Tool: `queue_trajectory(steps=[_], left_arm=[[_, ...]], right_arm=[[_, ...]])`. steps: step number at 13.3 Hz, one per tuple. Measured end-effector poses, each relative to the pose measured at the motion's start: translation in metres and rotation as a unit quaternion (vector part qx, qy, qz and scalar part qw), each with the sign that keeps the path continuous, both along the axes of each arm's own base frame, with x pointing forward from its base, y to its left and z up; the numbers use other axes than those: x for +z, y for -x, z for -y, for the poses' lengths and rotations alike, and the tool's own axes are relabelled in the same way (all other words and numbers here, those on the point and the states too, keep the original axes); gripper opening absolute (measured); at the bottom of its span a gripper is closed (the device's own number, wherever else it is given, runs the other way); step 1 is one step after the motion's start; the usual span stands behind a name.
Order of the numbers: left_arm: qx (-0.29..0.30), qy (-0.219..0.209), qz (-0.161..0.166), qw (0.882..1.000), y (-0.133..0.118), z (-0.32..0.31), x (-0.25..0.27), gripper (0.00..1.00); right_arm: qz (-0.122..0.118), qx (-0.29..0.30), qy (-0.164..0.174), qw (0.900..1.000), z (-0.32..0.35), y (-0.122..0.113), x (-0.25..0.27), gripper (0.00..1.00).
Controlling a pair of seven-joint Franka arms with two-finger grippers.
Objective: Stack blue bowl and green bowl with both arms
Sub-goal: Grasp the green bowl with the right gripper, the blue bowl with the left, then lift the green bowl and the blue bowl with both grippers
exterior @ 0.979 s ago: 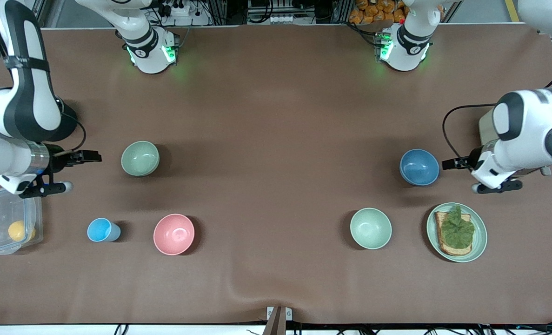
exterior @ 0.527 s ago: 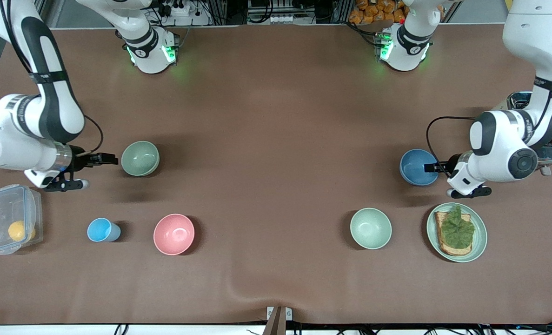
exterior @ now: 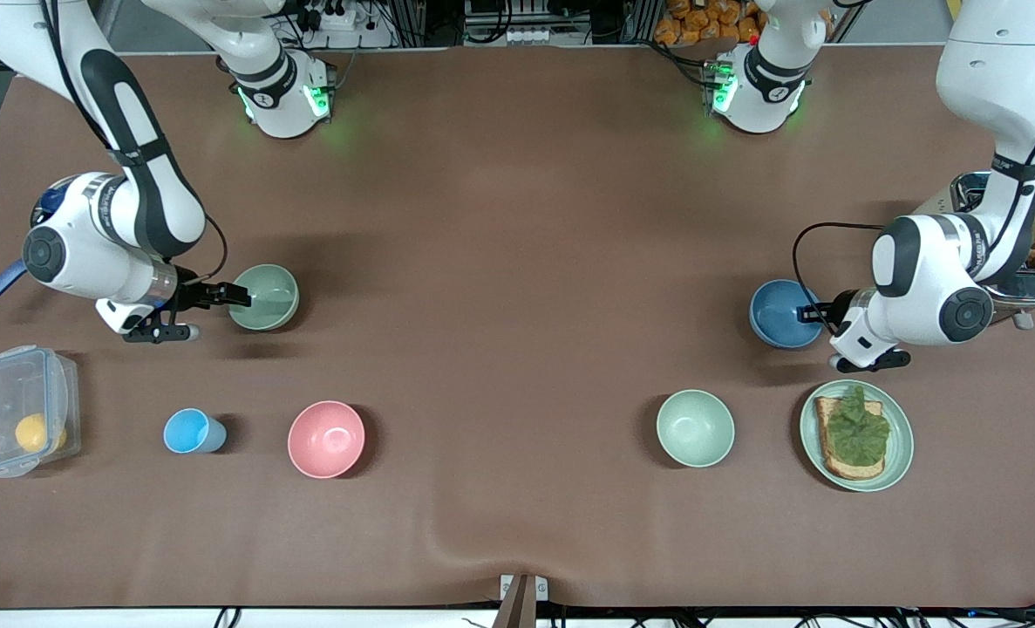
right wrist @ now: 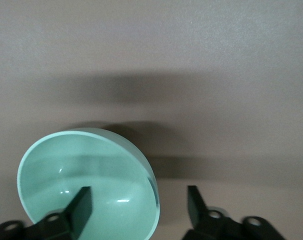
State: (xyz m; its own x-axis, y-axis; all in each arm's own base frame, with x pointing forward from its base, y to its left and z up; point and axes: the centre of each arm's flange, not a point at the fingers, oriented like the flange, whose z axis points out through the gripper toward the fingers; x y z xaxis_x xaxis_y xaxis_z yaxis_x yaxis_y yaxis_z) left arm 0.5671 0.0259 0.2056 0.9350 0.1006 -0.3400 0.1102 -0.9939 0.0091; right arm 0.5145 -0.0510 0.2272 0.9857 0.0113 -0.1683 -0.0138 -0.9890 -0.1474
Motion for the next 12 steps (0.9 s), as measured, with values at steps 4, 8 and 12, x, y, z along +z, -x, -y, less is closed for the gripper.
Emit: queue_trajectory(steps=[4,8,12], left_arm=[[0.0,0.0,0.005,1.0,-0.005,-0.001,0.002,0.36],[0.0,0.0,0.007,1.0,-0.007,-0.001,0.004,0.26],[0.0,0.0,0.01,1.0,-0.009,-0.002,0.007,0.04]], right_arm=[[0.002,0.002,0.002,1.0,-0.003,0.004,-0.006,0.63],[0.006,0.01,0.003,1.0,-0.002,0.007,-0.012,0.54],[0.006,0.014,0.002,1.0,-0.002,0.007,-0.013,0.05]])
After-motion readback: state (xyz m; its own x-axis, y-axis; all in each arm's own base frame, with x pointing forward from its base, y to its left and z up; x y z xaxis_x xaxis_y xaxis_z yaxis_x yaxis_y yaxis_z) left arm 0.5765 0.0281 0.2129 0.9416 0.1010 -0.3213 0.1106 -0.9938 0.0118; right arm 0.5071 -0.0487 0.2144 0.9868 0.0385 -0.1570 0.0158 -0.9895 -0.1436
